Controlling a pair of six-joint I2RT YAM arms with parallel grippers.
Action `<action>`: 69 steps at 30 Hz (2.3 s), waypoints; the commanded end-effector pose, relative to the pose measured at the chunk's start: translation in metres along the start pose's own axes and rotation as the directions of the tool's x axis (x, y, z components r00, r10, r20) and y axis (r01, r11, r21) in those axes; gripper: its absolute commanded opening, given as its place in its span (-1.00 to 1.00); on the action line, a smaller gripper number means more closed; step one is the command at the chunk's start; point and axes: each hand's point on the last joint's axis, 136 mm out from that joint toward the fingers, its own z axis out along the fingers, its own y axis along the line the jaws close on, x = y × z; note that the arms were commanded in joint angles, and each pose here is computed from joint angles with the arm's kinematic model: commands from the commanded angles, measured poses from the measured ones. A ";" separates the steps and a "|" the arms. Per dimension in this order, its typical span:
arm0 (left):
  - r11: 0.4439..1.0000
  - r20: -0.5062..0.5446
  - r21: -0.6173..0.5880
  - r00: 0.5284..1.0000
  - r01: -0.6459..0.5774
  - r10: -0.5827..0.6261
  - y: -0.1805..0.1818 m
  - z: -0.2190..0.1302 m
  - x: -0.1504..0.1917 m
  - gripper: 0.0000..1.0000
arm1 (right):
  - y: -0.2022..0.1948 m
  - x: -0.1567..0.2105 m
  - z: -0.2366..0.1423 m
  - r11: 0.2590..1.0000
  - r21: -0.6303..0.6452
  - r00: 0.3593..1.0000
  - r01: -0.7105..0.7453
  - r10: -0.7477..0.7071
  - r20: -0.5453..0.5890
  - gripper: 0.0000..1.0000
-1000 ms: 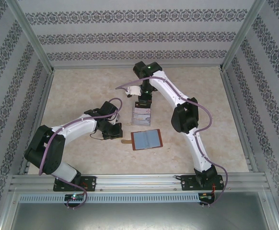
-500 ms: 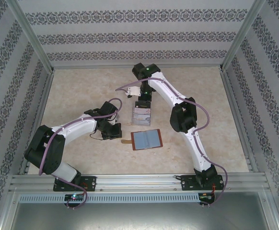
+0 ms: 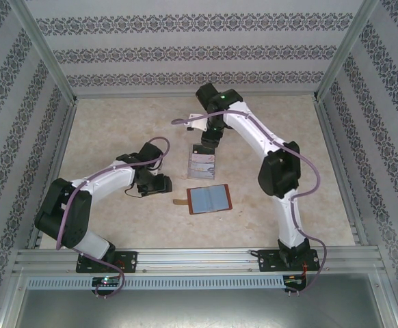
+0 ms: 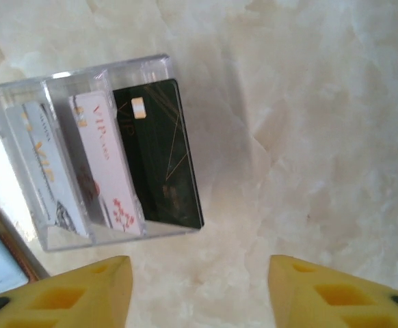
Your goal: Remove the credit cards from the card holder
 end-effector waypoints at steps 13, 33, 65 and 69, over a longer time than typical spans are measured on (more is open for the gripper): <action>0.975 0.306 -0.222 0.950 0.004 0.066 0.063 -0.038 -0.081 1.00 | -0.004 0.086 -0.010 0.868 0.208 0.891 -0.451 0.422 0.170 0.96; 0.926 0.812 -0.319 0.562 0.200 0.158 0.176 -0.092 -0.145 1.00 | -0.058 0.234 -0.001 0.278 0.198 0.327 -0.940 0.568 0.755 0.96; 0.953 0.865 -0.302 0.420 -0.006 0.276 0.145 -0.074 -0.154 1.00 | -0.047 0.242 0.003 0.274 0.152 0.272 -0.950 0.479 0.834 0.96; 0.953 0.874 -0.301 0.393 -0.023 0.285 0.143 -0.074 -0.151 1.00 | -0.047 0.242 0.002 0.273 0.151 0.270 -0.950 0.478 0.836 0.96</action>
